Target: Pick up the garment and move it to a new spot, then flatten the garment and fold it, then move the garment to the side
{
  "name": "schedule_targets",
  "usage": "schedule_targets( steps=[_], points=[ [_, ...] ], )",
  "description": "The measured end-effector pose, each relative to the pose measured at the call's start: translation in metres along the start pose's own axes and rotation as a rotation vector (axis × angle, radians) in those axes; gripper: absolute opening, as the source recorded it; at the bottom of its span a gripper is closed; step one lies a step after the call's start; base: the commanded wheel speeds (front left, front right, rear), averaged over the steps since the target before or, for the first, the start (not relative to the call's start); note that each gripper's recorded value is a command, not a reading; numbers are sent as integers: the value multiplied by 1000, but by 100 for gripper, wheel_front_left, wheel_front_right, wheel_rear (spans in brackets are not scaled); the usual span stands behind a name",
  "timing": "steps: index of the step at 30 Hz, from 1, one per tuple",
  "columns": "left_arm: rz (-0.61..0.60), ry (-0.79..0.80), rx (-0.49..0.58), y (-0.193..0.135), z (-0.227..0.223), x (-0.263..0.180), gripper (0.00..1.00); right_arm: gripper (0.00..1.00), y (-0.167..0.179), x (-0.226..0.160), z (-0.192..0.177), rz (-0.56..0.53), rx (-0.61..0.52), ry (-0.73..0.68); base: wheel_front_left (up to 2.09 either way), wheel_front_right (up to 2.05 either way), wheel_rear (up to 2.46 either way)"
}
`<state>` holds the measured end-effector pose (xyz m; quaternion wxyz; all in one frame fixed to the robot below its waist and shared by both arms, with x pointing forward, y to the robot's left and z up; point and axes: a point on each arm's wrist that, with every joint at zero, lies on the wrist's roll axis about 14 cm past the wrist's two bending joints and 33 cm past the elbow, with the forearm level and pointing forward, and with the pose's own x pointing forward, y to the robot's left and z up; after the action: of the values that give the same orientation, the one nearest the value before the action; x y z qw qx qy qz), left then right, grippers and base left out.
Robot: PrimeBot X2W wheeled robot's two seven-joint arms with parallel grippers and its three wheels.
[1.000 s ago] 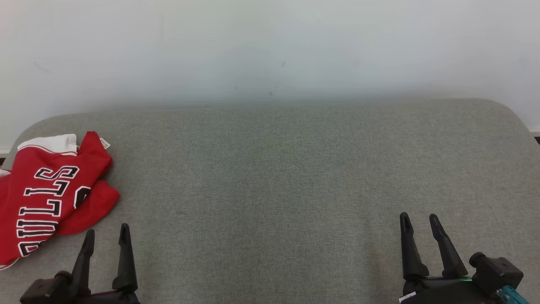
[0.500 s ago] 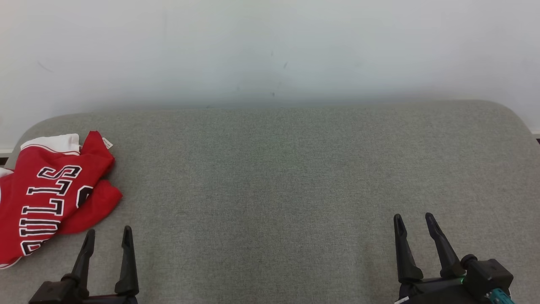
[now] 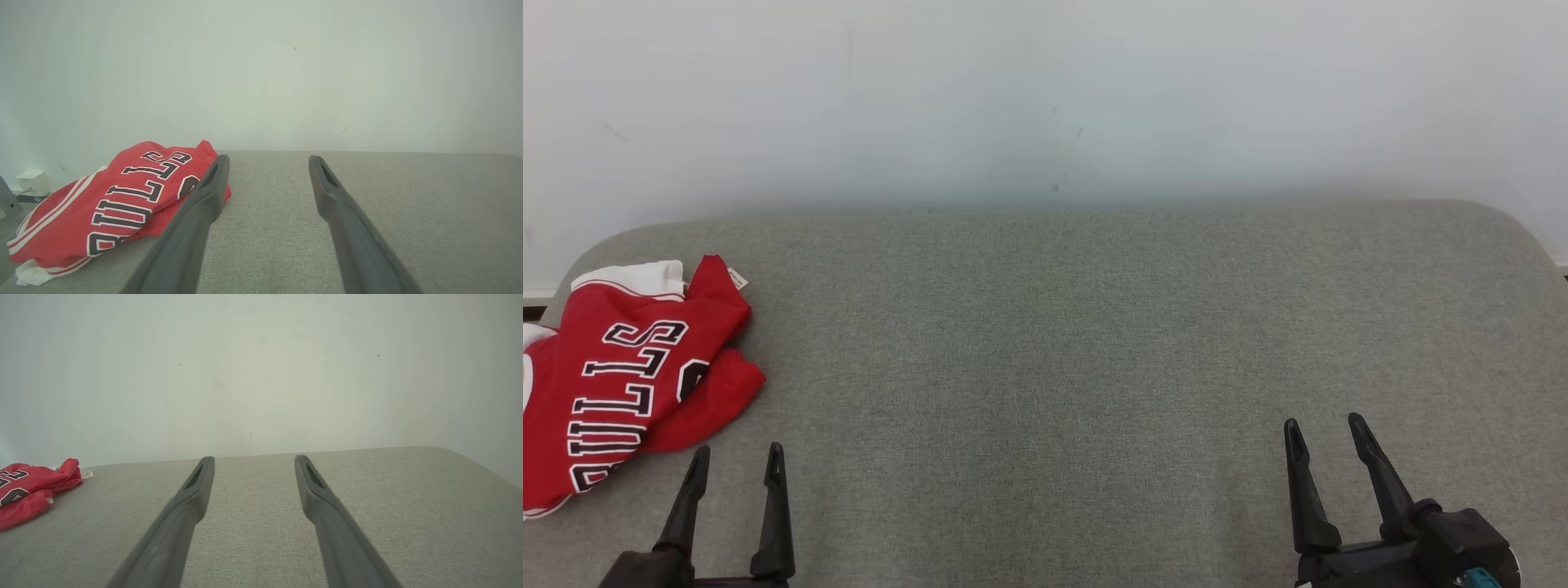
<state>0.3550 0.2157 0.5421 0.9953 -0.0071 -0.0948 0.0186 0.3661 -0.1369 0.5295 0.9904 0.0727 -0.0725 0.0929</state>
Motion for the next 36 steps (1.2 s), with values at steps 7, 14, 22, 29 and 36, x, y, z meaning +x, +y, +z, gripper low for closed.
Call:
schedule_targets(
  steps=[7,14,22,29,36],
  points=[
    [-7,2,15,-1,-2,-1,100,100,-6,-3,0,-18,-4,-4,0,0,0],
    [-4,6,-11,0,-3,-2,100,100,-10,-4,-2,-33,21,1,0,0,0],
    [1,19,-24,1,-8,-4,100,100,-8,-6,-7,-32,33,15,0,0,0],
    [11,50,-37,3,-17,-7,100,100,-7,-7,-10,-30,39,24,0,0,0],
    [28,53,-34,7,-16,-8,100,100,-6,-7,-14,-27,43,38,0,0,0]
  ],
)
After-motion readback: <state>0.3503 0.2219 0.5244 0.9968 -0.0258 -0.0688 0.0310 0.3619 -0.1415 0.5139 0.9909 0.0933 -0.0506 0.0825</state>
